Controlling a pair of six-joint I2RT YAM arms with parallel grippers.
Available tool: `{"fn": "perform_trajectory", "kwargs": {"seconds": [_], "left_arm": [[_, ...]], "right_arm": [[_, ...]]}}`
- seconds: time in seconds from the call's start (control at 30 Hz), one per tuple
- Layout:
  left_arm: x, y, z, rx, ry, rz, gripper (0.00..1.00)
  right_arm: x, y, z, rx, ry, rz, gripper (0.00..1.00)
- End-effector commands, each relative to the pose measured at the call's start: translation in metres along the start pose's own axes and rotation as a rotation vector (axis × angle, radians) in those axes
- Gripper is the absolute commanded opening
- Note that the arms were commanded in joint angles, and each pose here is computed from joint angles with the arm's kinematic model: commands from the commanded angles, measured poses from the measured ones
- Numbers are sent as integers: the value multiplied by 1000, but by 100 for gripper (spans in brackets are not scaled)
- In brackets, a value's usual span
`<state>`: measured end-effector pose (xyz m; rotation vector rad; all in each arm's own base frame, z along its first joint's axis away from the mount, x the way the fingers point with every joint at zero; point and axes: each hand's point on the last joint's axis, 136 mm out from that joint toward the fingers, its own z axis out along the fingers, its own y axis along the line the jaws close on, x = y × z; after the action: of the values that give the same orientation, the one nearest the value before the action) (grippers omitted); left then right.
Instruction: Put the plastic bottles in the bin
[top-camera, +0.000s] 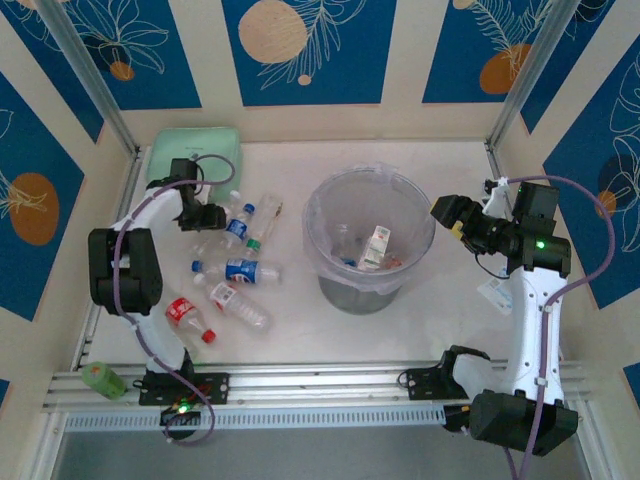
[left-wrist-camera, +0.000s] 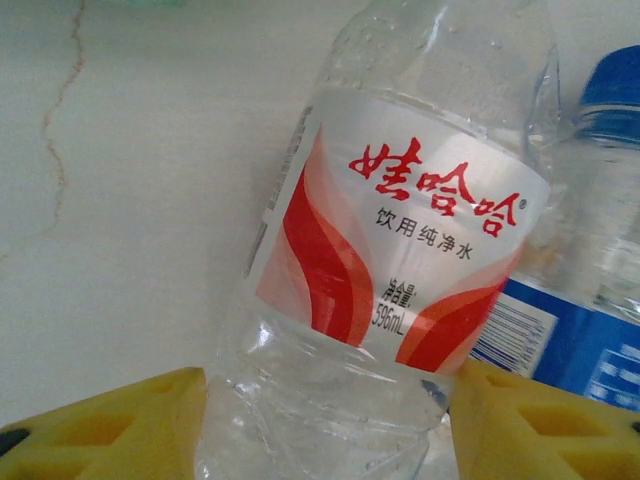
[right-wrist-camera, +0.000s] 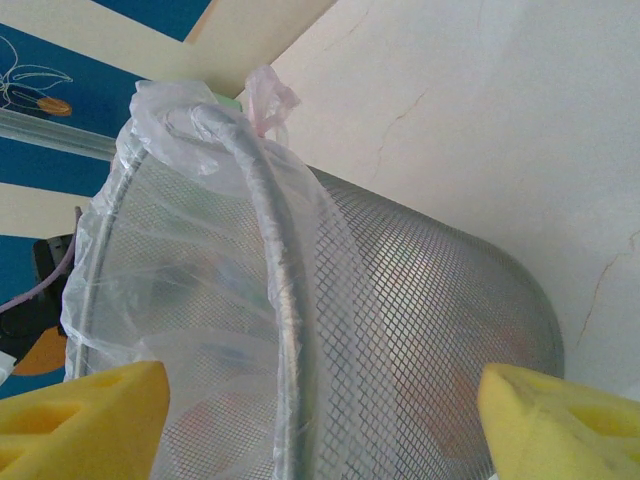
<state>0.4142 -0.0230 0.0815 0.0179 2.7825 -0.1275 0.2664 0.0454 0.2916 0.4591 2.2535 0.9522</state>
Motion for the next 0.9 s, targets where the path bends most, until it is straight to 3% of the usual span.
{"fn": "perform_trajectory", "kwargs": {"seconds": [0.0, 0.33, 0.43, 0.73, 0.87], "left_arm": [[-18, -11, -47, 7, -112, 15, 61], [-33, -35, -130, 66, -292, 24, 59], [-32, -51, -168, 21, -347, 92, 59], [-27, -146, -304, 231, -636, 237, 55], [-15, -198, -344, 381, -707, 335, 52]], "right_arm": [[-2, 7, -4, -24, -11, 1, 81], [-4, 9, -2, -44, -18, 16, 81], [-4, 12, -3, -58, -13, 20, 81], [-2, 19, 3, -102, 14, 40, 81], [1, 14, 8, -82, 28, 55, 79]]}}
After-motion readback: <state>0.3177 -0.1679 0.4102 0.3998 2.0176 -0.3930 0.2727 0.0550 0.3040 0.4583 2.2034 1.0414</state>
